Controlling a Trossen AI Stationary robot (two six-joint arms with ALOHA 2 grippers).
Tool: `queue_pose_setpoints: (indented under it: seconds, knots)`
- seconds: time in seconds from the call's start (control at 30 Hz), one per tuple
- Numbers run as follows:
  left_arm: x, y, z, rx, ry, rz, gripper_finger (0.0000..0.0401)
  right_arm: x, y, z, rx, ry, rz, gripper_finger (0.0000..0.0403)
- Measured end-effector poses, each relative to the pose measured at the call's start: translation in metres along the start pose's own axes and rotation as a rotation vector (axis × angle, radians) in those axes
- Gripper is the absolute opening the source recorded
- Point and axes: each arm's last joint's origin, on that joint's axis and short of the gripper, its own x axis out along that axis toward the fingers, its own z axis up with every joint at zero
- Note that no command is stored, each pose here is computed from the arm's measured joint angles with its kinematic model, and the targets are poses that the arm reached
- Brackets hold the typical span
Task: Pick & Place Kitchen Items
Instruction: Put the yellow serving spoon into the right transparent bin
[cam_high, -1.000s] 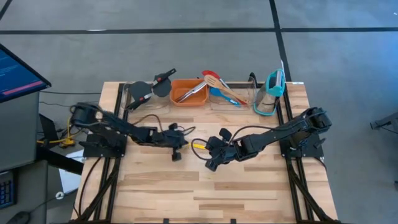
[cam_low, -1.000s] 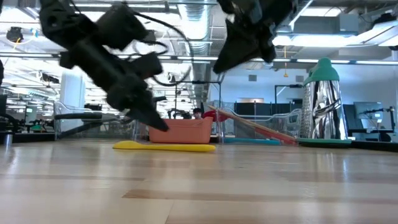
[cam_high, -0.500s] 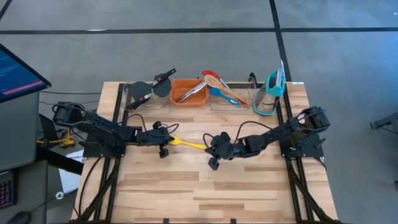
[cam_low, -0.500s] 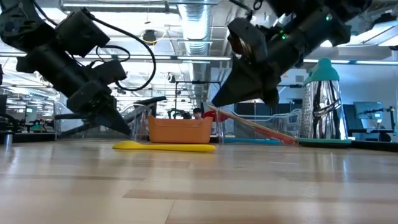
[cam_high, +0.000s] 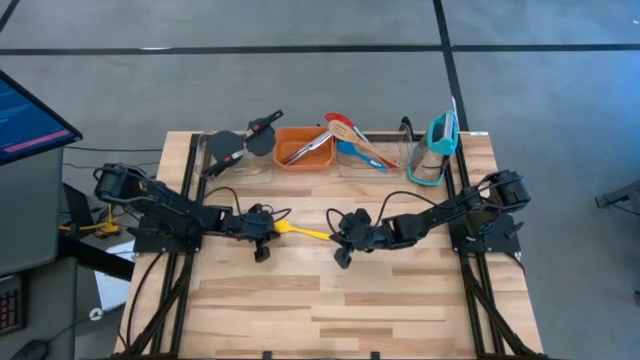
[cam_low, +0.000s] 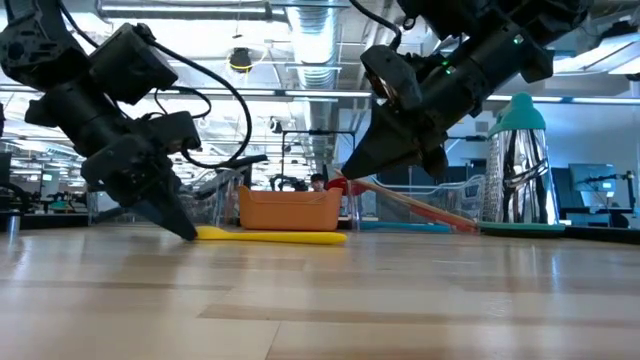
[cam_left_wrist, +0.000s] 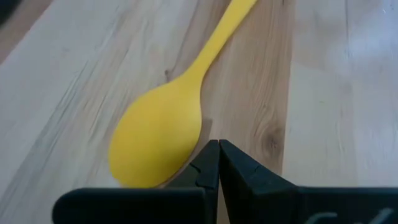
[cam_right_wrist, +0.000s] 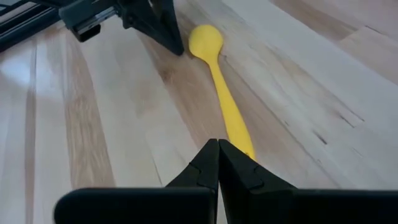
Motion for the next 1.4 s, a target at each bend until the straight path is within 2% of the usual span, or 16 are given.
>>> queue_pose_setpoints:
  seconds: [0.27,0.37,0.53,0.87,0.97,1.17,1.27,1.4]
  knots:
    - [0.005,0.000,0.003,0.023,-0.070,0.053,0.0003,0.001,-0.001,0.001,-0.019,-0.003,-0.003,0.0000]
    - [0.005,0.002,0.006,0.031,-0.105,0.108,0.0003,0.001,-0.001,0.001,-0.019,-0.003,-0.003,0.0000]
    - [0.009,0.012,0.006,0.017,-0.100,0.161,0.0003,0.001,-0.001,0.001,-0.021,-0.003,-0.003,0.0000]
    - [0.014,0.013,0.008,0.015,-0.137,0.158,0.0003,0.001,-0.001,0.001,-0.014,-0.002,-0.002,0.0000]
    - [0.014,0.013,0.009,0.013,-0.146,0.151,0.0003,0.001,0.000,0.002,0.010,0.017,0.046,0.0000]
    - [0.014,0.012,0.011,0.009,-0.159,0.146,0.0003,0.032,0.003,-0.017,0.025,0.058,0.087,0.0000]
    - [0.014,0.012,0.011,0.009,-0.159,0.138,0.0003,0.048,0.001,-0.028,0.013,0.081,0.056,0.0000]
    - [0.014,0.012,0.011,0.008,-0.160,0.130,0.0003,0.056,0.005,-0.025,0.019,0.081,0.080,0.0000]
